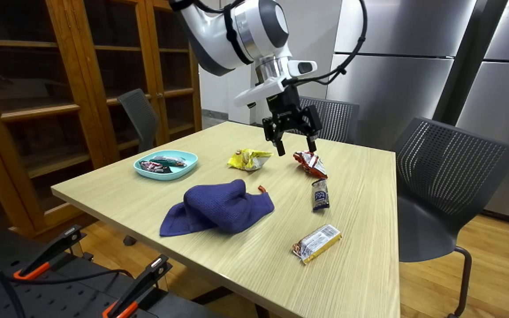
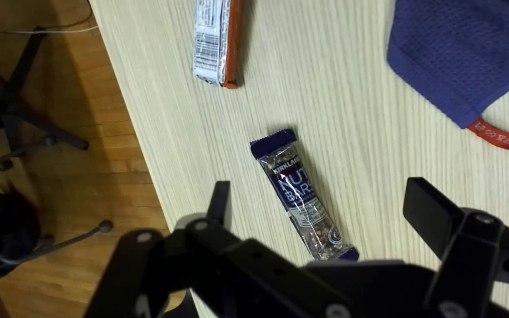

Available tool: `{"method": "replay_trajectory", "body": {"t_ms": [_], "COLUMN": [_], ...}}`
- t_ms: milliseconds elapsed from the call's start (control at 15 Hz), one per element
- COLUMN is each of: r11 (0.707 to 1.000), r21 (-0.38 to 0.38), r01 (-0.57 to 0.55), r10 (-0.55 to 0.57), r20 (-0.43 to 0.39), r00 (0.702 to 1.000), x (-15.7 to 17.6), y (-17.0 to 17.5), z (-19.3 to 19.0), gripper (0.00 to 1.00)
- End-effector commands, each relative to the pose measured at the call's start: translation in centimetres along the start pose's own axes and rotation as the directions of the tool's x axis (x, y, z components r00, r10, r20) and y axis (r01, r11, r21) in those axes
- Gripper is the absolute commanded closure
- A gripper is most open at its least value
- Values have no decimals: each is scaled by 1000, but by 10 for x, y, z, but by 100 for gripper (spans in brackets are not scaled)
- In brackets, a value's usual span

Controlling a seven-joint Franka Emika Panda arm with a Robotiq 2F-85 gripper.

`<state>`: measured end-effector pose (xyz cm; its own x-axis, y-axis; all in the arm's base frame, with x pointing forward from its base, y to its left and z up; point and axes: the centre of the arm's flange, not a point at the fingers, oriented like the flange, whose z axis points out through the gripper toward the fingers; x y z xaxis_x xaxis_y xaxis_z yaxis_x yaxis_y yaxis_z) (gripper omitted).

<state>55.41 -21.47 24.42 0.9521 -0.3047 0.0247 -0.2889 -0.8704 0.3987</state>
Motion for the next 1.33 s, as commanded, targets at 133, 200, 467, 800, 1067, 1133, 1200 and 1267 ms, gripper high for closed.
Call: {"method": "replay_trajectory", "body": {"t_ms": [133, 200, 467, 800, 1067, 1133, 1200, 1267], "r11": [999, 999, 999, 998, 986, 983, 980, 977], "r21": [27, 27, 27, 12, 41, 44, 50, 55], "r01": [25, 26, 37, 63, 163, 181, 194, 207], "r10": [-26, -27, -37, -63, -163, -181, -194, -207], "r20": [14, 14, 8, -4, -2, -6, -8, -17], "r00": [1000, 1000, 999, 998, 987, 983, 981, 978], "x": [1, 1, 2, 3, 11, 12, 13, 14], "y": [18, 16, 8, 9, 29, 34, 37, 40], "z": [14, 14, 10, 9, 20, 24, 30, 35], "gripper": [0, 0, 0, 0, 0, 0, 0, 0]}}
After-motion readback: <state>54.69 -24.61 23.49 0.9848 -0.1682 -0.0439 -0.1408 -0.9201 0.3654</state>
